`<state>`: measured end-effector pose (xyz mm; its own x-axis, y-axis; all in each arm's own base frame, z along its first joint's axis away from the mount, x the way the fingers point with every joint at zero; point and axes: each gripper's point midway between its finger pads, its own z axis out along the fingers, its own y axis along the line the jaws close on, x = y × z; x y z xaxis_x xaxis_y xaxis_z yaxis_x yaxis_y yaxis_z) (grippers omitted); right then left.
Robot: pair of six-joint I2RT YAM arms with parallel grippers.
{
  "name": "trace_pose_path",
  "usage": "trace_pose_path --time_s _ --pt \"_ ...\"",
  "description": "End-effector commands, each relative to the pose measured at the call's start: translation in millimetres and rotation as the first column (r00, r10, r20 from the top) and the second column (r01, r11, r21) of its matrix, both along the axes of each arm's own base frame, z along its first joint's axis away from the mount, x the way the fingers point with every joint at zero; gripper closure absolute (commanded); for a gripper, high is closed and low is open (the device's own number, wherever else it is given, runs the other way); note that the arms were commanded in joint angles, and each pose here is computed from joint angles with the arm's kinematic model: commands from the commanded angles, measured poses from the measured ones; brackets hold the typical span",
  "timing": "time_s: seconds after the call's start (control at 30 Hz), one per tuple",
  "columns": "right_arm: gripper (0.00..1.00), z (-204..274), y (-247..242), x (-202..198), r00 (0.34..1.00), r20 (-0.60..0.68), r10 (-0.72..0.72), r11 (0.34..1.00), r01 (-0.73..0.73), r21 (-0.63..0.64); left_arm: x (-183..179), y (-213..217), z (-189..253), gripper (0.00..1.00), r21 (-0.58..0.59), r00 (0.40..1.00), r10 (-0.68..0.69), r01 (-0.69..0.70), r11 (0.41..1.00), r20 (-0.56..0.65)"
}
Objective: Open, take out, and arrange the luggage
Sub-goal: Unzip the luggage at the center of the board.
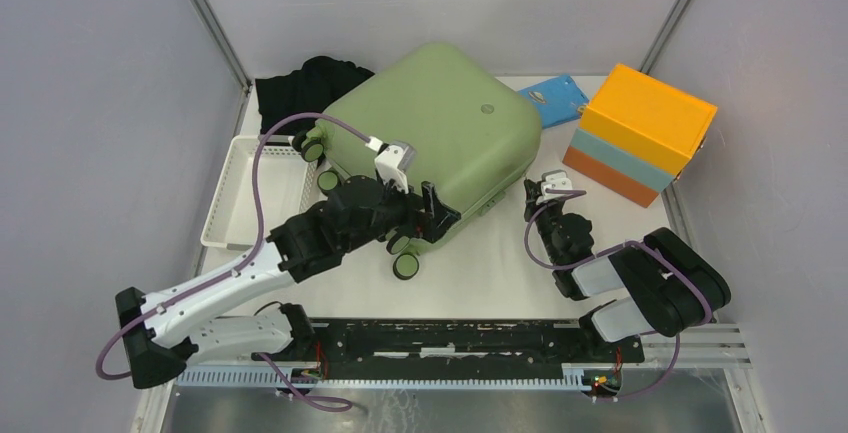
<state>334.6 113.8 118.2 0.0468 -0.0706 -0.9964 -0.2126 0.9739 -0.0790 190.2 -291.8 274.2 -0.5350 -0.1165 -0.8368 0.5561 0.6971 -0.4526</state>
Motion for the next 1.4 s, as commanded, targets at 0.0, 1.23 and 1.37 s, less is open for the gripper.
trace_pose_path --time_s 0.0,1.23,1.37 --pt "1.00 6 -17 -1 0.998 0.024 -0.066 0.998 0.065 0.021 -9 -28 31 0.10 -0.121 0.992 -0.121 0.125 0.985 0.041" --pt "1.00 11 -4 -3 0.999 0.042 0.012 1.000 -0.012 0.005 12 -36 -75 0.45 0.178 0.999 -0.032 0.028 0.984 0.021" --pt "1.00 12 -1 -4 0.999 0.045 0.030 1.000 -0.030 0.005 22 -22 -83 0.57 0.233 0.998 0.036 -0.045 0.971 0.042"
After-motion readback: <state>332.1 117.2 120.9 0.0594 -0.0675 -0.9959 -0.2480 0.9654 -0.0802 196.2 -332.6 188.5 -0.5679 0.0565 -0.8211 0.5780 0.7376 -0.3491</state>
